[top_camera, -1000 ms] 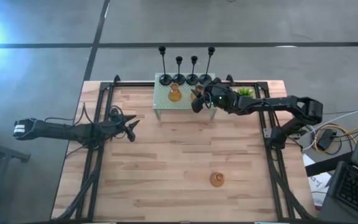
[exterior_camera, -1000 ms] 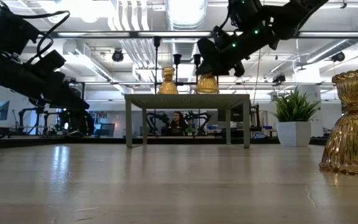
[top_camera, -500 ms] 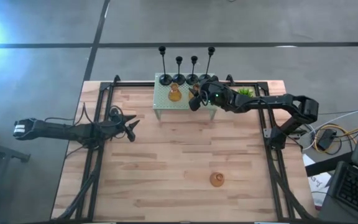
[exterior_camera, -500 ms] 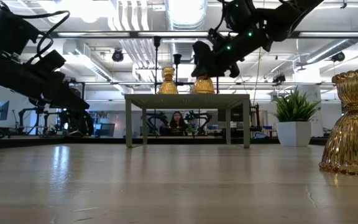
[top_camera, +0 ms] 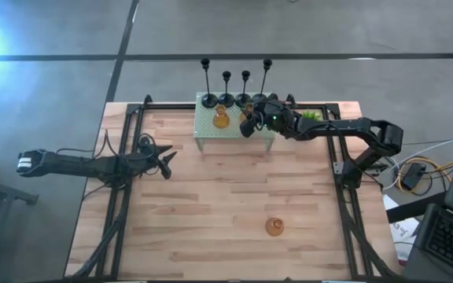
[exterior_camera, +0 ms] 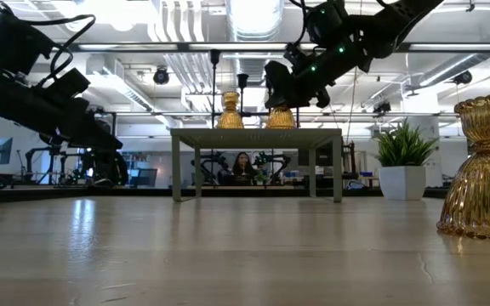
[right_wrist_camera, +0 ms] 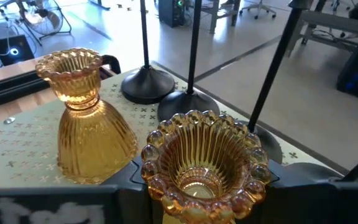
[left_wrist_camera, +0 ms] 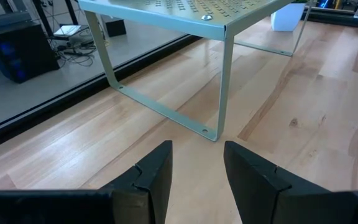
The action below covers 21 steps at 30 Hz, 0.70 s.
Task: Pick & Place candle stick holders
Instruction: Put the top orange candle holder on the shelf aligned with the other orange candle holder
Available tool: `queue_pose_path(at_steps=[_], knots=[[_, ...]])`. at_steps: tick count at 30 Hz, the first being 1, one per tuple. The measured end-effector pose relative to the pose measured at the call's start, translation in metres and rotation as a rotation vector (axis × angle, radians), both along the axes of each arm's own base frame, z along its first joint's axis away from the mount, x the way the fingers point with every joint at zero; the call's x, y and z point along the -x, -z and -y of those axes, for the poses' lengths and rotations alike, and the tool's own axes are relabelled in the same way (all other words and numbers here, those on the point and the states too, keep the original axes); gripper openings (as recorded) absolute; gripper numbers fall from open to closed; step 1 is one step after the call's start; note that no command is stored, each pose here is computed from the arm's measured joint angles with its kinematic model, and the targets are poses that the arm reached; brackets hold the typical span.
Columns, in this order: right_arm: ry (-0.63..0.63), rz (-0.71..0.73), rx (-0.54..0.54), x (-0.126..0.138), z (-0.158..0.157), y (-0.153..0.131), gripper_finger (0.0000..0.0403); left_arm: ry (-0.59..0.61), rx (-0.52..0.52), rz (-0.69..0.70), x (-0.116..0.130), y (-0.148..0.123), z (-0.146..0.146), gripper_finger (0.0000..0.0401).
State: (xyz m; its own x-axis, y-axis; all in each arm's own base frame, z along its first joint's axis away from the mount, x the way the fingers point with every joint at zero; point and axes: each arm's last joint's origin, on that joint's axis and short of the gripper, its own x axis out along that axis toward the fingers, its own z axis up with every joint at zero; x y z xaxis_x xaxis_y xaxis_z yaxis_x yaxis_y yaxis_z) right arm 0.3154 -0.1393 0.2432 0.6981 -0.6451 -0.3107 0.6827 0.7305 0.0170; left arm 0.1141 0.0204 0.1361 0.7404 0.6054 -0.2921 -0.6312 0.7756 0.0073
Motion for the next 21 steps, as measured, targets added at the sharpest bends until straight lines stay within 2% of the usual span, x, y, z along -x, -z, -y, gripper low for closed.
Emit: queue_pose_path(at_steps=[21], knots=[[0.026, -0.002, -0.017, 0.0033, 0.0067, 0.0052, 0.0117, 0.000, 0.000, 0.000, 0.0000, 0.0000, 0.0000, 0.0149]])
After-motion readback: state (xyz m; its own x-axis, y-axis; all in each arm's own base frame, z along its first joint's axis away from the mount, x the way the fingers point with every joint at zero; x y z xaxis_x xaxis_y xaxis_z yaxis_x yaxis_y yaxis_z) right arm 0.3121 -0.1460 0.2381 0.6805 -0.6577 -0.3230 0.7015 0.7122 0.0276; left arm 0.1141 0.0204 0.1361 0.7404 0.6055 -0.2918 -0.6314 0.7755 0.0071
